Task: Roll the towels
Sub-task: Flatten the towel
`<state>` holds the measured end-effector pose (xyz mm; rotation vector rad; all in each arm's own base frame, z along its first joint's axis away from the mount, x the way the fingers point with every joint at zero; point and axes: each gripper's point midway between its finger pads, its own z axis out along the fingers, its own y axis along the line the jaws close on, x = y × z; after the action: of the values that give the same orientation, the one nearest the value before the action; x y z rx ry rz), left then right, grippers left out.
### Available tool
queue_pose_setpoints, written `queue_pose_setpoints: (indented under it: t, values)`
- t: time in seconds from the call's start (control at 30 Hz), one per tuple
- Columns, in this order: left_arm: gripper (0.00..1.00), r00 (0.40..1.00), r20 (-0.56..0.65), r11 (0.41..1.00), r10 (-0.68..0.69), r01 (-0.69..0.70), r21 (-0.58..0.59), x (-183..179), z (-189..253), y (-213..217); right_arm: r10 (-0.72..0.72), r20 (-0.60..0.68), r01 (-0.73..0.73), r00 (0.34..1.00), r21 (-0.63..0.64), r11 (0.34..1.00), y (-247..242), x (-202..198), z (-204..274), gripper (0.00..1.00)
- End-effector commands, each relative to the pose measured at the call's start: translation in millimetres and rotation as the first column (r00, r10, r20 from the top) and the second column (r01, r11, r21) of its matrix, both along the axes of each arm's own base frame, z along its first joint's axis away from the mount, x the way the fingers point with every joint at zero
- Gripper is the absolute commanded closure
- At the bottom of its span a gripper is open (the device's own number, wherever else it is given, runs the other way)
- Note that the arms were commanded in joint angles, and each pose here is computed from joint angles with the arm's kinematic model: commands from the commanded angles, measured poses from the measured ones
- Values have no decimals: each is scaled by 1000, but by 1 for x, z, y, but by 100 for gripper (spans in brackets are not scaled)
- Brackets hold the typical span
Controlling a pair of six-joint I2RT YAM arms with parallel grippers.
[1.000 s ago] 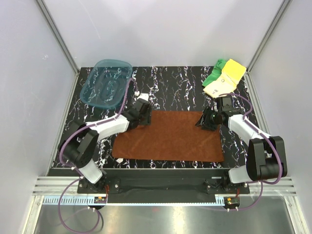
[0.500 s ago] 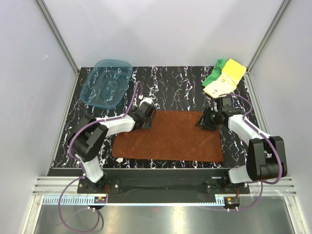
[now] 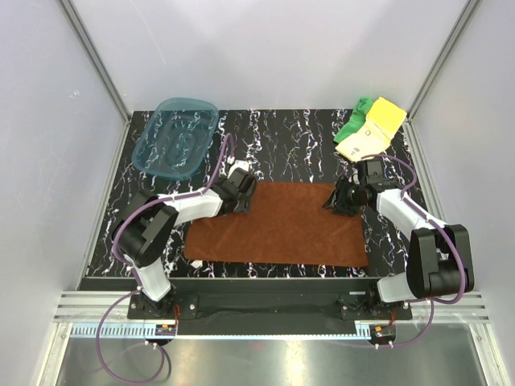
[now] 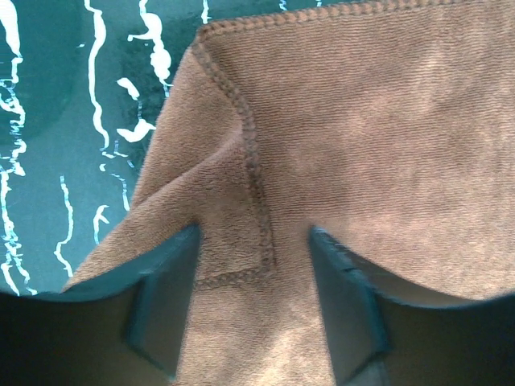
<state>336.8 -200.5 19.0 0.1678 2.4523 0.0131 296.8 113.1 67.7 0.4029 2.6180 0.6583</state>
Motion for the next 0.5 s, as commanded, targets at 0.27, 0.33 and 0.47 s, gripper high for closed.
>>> queue_pose_setpoints:
  t: [0.27,0.33,0.47]
  values:
    - [38,997,79,999,23,-26,39,10,34,10,20,13,-20,1000,-7,1000,2,1,1,52]
    - [39,997,75,998,29,-33,62,10,31,14,20,11,-20,1000,-6,1000,2,1,1,52]
    - [39,997,74,997,38,-43,70,9,29,17,21,11,-21,1000,-4,1000,3,1,1,52]
